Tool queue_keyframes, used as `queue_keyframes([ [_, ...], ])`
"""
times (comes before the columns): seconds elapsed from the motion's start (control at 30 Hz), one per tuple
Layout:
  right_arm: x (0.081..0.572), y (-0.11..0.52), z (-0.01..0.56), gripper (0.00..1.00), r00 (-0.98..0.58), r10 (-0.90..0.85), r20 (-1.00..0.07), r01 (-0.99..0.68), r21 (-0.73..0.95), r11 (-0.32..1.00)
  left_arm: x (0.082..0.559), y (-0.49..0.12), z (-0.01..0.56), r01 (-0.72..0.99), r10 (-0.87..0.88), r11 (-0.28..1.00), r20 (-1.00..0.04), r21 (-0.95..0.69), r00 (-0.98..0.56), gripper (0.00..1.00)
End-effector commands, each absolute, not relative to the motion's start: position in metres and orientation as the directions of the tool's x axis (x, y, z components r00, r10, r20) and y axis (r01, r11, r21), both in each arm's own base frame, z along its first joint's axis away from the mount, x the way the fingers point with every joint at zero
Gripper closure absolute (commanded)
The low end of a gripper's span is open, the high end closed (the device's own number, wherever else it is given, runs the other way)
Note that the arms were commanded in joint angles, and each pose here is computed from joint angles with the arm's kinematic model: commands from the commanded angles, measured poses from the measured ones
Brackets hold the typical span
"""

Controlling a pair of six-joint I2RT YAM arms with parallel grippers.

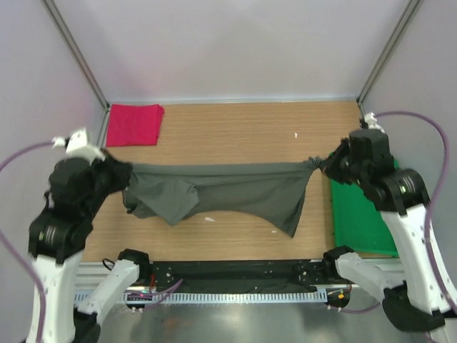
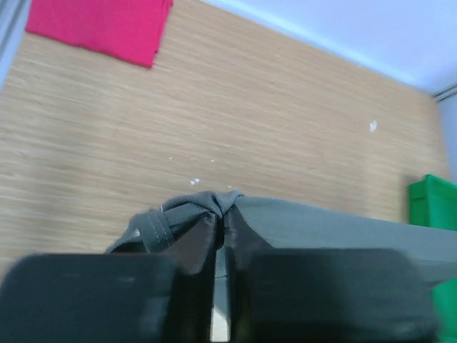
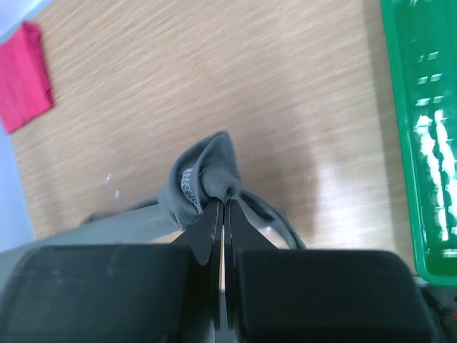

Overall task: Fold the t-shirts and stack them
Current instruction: Flatten the tshirt out

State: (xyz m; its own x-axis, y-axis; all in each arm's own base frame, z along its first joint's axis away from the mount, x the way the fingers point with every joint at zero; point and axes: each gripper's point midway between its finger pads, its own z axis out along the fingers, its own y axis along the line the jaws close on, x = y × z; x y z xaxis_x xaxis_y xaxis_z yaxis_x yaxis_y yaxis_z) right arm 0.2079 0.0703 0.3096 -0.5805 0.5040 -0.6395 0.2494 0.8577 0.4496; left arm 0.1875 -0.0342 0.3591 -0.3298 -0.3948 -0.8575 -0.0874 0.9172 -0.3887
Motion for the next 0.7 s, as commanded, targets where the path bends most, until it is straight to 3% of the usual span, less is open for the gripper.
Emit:
queue_keyframes([
  [0.0,0.296,0.065,0.297,0.99,-0.551,0.44,-0.709,0.315,0.311,0.897,0.272,-0.04,0.336,-0.145,-0.252,0.968,-0.835,-0.207,-0.489,0.84],
  [0.03,0.314,0.066,0.3,0.95,-0.552,0.427,-0.716,0.308,0.301,0.902,0.288,-0.046,0.332,-0.142,-0.239,0.971,-0.811,-0.192,-0.534,0.65],
  [0.07,0.345,0.064,0.271,0.84,-0.608,0.417,-0.676,0.335,0.257,0.906,0.297,-0.05,0.351,-0.131,-0.233,0.973,-0.805,-0.192,-0.546,0.41],
  [0.1,0.354,0.074,0.258,0.74,-0.668,0.417,-0.617,0.303,0.286,0.909,0.325,-0.059,0.32,-0.14,-0.198,0.98,-0.722,-0.14,-0.663,0.36],
  [0.13,0.357,0.074,0.253,0.62,-0.703,0.407,-0.583,0.302,0.273,0.913,0.331,-0.063,0.317,-0.137,-0.187,0.982,-0.701,-0.126,-0.689,0.31],
  [0.17,0.364,0.078,0.231,0.58,-0.752,0.393,-0.529,0.302,0.252,0.919,0.34,-0.064,0.317,-0.133,-0.18,0.984,-0.705,-0.122,-0.685,0.27],
  [0.27,0.352,0.086,0.211,0.51,-0.811,0.349,-0.469,0.256,0.253,0.933,0.341,-0.069,0.316,-0.128,-0.207,0.978,-0.715,-0.164,-0.667,0.25],
  [0.37,0.321,0.093,0.182,0.5,-0.861,0.326,-0.392,0.227,0.277,0.934,0.318,-0.093,0.277,-0.065,-0.232,0.96,-0.642,-0.273,-0.731,0.28],
  [0.4,0.298,0.098,0.168,0.5,-0.884,0.314,-0.348,0.213,0.299,0.93,0.297,-0.102,0.242,-0.069,-0.236,0.95,-0.557,-0.304,-0.797,0.29],
  [0.53,0.252,0.09,0.126,0.47,-0.917,0.298,-0.263,0.228,0.266,0.937,0.254,-0.144,0.171,-0.079,-0.266,0.896,-0.385,-0.438,-0.884,0.25],
  [0.67,0.247,0.07,0.109,0.38,-0.892,0.332,-0.305,0.289,0.18,0.94,0.233,-0.185,0.14,-0.056,-0.235,0.873,-0.318,-0.485,-0.918,0.27],
])
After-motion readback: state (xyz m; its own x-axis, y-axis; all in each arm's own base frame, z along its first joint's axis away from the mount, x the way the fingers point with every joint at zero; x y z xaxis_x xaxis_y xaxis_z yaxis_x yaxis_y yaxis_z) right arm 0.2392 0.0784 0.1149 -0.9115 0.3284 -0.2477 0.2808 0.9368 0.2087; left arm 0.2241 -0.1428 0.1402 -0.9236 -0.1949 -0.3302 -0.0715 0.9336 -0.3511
